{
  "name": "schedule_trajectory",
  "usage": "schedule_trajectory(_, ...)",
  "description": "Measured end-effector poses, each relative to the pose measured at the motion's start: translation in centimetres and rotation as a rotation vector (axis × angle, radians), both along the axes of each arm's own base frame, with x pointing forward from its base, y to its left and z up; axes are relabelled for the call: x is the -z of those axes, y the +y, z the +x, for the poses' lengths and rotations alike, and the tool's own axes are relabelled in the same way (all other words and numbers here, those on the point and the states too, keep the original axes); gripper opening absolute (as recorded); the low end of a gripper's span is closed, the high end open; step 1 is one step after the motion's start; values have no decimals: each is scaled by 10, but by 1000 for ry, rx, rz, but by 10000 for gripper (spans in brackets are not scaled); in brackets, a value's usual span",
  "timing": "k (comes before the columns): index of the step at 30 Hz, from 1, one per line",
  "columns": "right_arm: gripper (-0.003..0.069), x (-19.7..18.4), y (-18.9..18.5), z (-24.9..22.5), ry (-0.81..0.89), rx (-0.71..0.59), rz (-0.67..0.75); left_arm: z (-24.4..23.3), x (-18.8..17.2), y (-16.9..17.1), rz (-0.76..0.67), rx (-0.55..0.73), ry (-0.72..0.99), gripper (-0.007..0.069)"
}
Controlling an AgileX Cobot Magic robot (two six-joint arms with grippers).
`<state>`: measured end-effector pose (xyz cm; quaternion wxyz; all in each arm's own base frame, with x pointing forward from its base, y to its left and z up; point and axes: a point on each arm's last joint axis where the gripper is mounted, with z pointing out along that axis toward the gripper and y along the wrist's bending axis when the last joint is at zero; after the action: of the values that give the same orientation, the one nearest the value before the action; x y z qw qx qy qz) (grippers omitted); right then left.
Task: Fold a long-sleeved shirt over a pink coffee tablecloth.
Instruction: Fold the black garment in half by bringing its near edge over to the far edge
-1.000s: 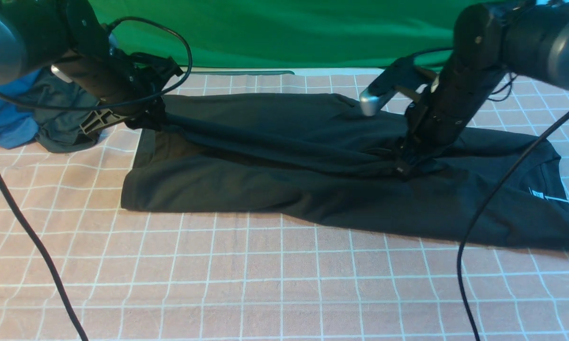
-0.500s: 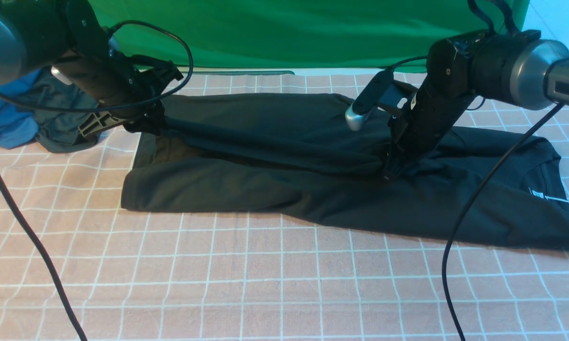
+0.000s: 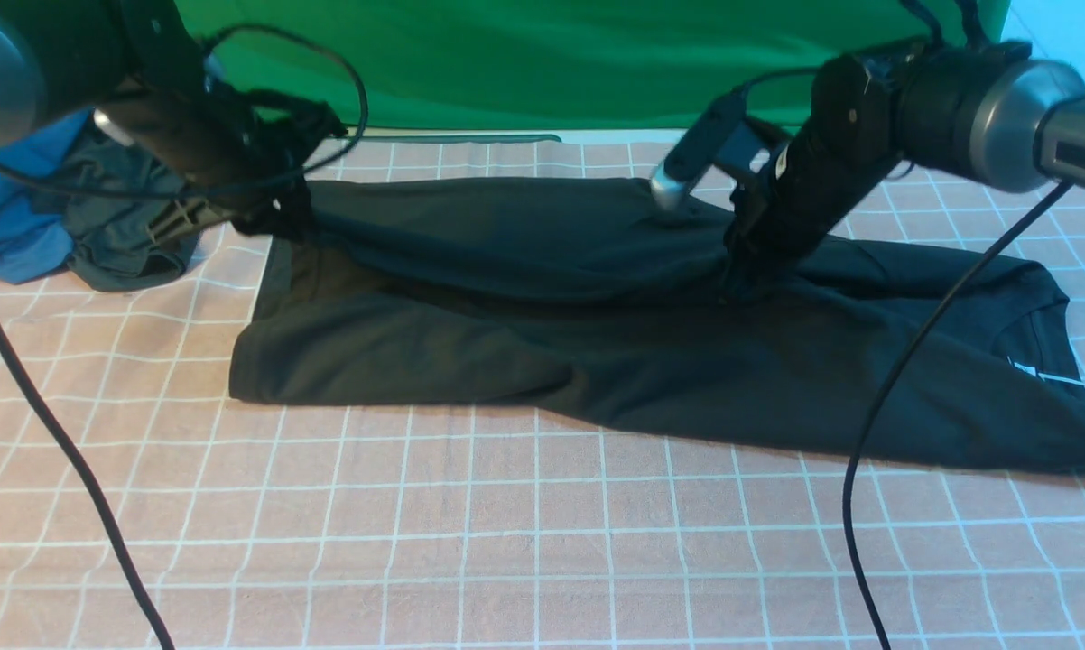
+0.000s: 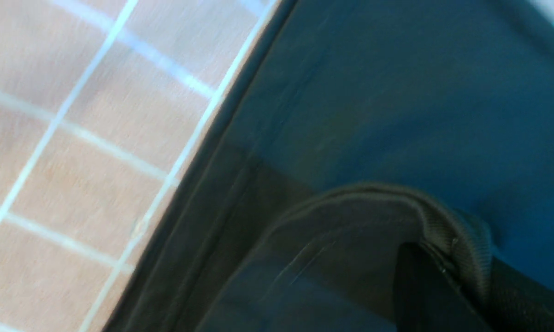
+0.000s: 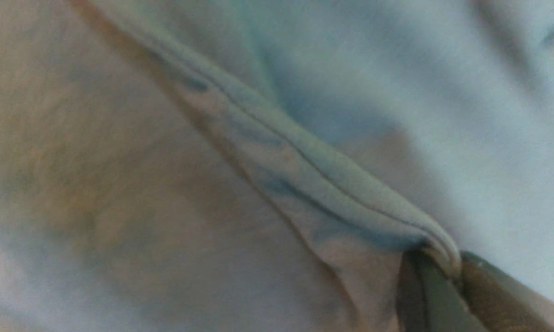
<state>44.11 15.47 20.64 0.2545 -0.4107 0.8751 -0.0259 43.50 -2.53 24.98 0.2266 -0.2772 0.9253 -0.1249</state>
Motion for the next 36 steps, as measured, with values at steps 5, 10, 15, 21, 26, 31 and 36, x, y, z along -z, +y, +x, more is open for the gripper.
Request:
schedule_trajectory(5,82,-19,1,11,-87,16,37,6,-15,5,57,8,-49,44)
schedule_trajectory(10,82,-26,-8,21,-169,54,75,10,-20,17,65,-30,-91,44)
schedule_trajectory(15,82,-20,-17,33,-213,114,125,20,-13,27,27,-79,-145,44)
schedule_trajectory(21,82,-4,-16,43,-253,118,138,35,8,27,16,-94,-195,44)
schedule_trajectory(26,82,5,-14,52,-326,119,162,45,18,28,17,-102,-250,44)
schedule_trajectory(31,83,17,-13,60,-393,117,182,54,27,29,24,-106,-306,47)
schedule_trajectory(36,144,30,-12,64,-406,117,185,56,32,30,58,-74,-310,93)
